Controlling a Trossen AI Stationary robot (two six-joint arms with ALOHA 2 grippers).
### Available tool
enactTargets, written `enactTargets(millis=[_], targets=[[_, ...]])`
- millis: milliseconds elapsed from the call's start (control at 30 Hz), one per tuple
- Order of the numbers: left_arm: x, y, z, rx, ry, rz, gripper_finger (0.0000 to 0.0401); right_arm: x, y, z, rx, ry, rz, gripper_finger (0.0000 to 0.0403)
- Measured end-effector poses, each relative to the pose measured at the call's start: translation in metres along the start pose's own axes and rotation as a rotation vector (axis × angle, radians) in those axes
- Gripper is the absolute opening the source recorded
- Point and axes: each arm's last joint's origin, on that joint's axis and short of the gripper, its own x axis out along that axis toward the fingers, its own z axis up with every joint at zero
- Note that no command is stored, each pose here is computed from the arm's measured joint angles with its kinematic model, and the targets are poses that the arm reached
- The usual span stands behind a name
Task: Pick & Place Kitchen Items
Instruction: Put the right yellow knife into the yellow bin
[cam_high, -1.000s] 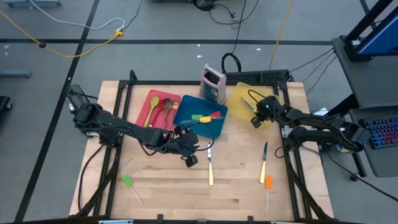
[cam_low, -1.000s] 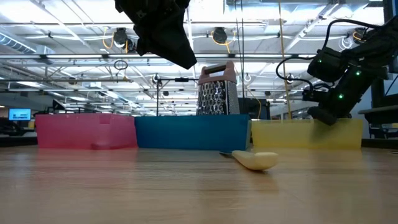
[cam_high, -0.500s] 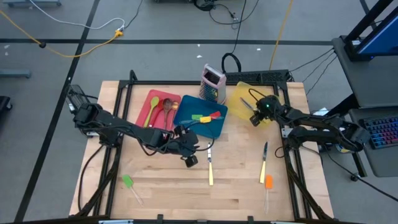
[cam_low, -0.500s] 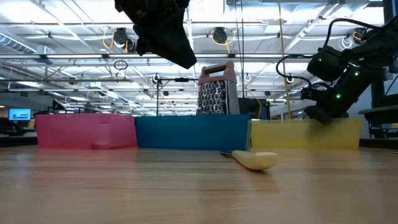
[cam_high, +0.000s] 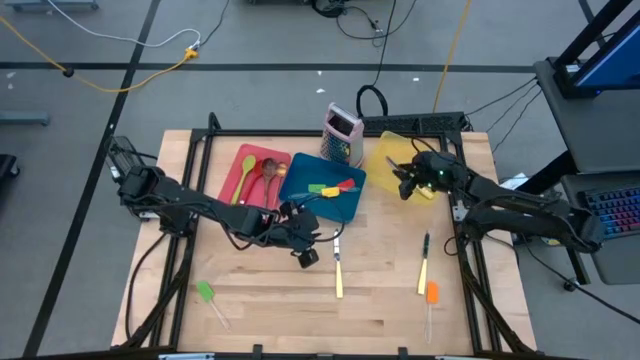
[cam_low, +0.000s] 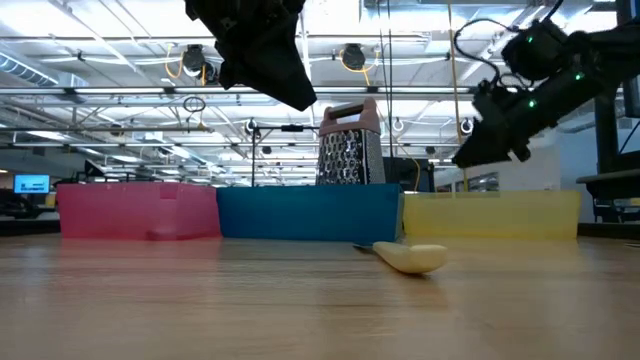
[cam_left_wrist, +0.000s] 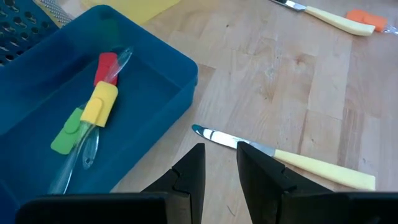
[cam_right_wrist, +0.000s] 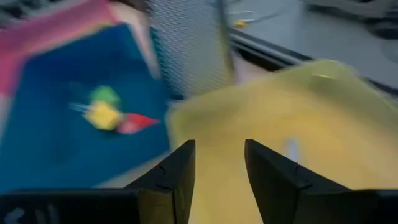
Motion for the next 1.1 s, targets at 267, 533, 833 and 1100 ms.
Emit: enactTargets(millis=[267, 533, 833, 1100], targets=[[0.0, 0.0, 0.0, 0.006, 0.0, 0.0, 0.0095, -0.017, 0.036, -0.003, 0.044, 0.002, 0.267, 0.013], [0.001, 0.002, 0.001, 0.009, -0.002, 0.007, 0.0095, -0.04, 0.082, 0.005, -0.05, -0.051, 0.316, 0.013], [0.005, 0.01, 0.006, 0.029, -0.01, 0.024, 0.0095, -0.072, 0.148, 0.021, -0.204, -0.083, 0.233, 0.013], [0.006, 0.013, 0.007, 0.053, -0.009, 0.032, 0.0095, -0.066, 0.206, 0.011, -0.227, 0.049, 0.231, 0.013]])
